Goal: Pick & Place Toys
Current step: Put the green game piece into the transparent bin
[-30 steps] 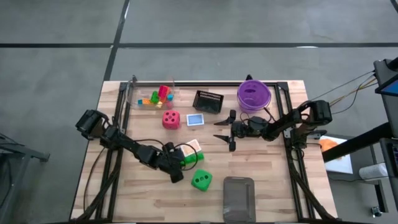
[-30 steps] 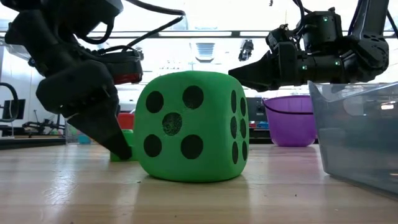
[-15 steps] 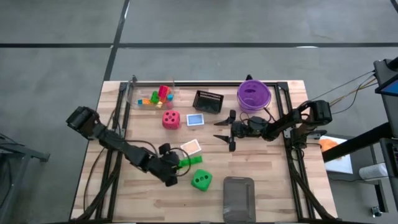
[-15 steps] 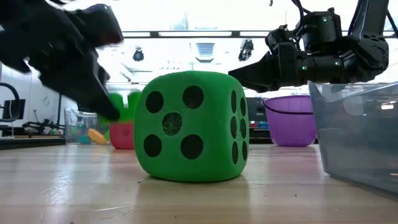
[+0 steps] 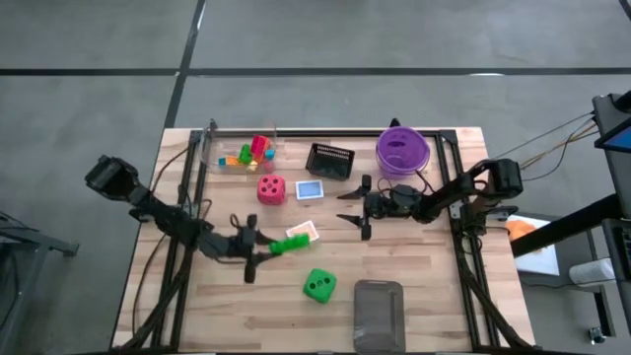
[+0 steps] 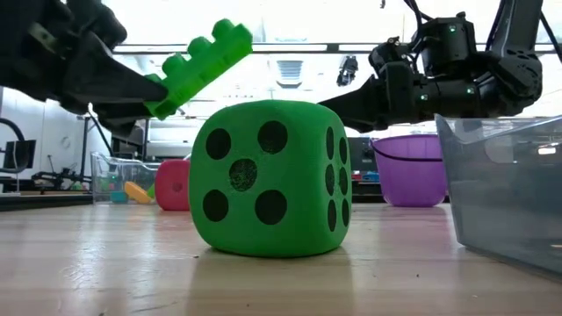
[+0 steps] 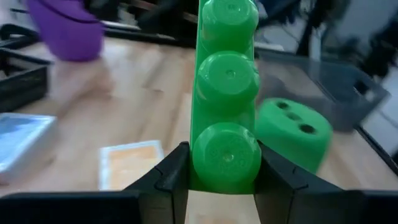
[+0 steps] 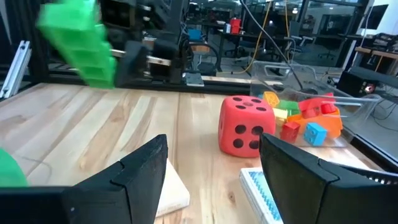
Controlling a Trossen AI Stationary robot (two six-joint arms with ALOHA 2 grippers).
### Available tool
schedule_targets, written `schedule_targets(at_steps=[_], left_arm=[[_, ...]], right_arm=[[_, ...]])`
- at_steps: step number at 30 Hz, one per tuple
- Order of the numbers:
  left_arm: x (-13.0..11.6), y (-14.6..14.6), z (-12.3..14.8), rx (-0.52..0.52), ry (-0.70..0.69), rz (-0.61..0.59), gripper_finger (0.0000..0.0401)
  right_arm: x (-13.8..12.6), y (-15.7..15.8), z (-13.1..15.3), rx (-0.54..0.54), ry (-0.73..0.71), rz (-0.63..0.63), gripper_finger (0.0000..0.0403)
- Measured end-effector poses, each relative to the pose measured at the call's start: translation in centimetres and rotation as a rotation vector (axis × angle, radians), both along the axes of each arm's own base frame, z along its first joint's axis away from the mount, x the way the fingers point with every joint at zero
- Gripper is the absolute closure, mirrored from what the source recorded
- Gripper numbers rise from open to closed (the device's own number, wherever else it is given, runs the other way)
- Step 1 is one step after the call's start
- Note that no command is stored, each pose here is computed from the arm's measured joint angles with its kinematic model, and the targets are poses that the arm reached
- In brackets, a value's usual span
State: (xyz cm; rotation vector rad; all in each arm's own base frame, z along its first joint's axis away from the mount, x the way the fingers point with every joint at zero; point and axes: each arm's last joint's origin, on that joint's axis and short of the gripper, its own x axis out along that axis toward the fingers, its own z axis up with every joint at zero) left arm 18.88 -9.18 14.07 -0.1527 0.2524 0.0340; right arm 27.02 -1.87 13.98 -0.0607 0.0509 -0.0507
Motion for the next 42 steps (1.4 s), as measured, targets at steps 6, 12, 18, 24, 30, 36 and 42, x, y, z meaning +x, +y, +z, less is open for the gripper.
schedule_targets(at_steps=[6, 12, 18, 24, 30, 36, 42], left_arm=[[-0.6, 3.0, 0.8, -0.049, -0.034, 0.134, 0.0273], [-0.6, 7.0, 2.3, -0.020, -0.067, 0.329, 0.0273], [-1.6, 12.3, 2.6, 0.004, -0.025, 0.621, 0.0273], [-3.0, 16.3, 2.3, -0.004, 0.023, 0.827, 0.0273], [-4.3, 18.2, 1.4, -0.026, 0.119, 0.949, 0.0273], [-4.6, 18.4, 1.1, -0.027, 0.155, 0.969, 0.0273], [-4.6, 18.4, 1.0, -0.028, 0.164, 0.968, 0.0200]], right_arm=[[0.8, 0.0, -0.3, 0.001, 0.011, 0.003, 0.0151], [1.1, 0.0, -0.6, 0.002, 0.021, 0.006, 0.0151], [1.1, 0.0, -0.6, 0.006, 0.020, 0.007, 0.0151], [1.1, 0.0, -0.6, 0.006, 0.025, 0.008, 0.0151], [1.0, 0.1, -0.7, 0.006, 0.032, 0.008, 0.0151], [1.0, 0.2, -0.7, 0.007, 0.035, 0.014, 0.0151], [1.1, 0.4, -0.7, 0.006, 0.034, 0.019, 0.0151]])
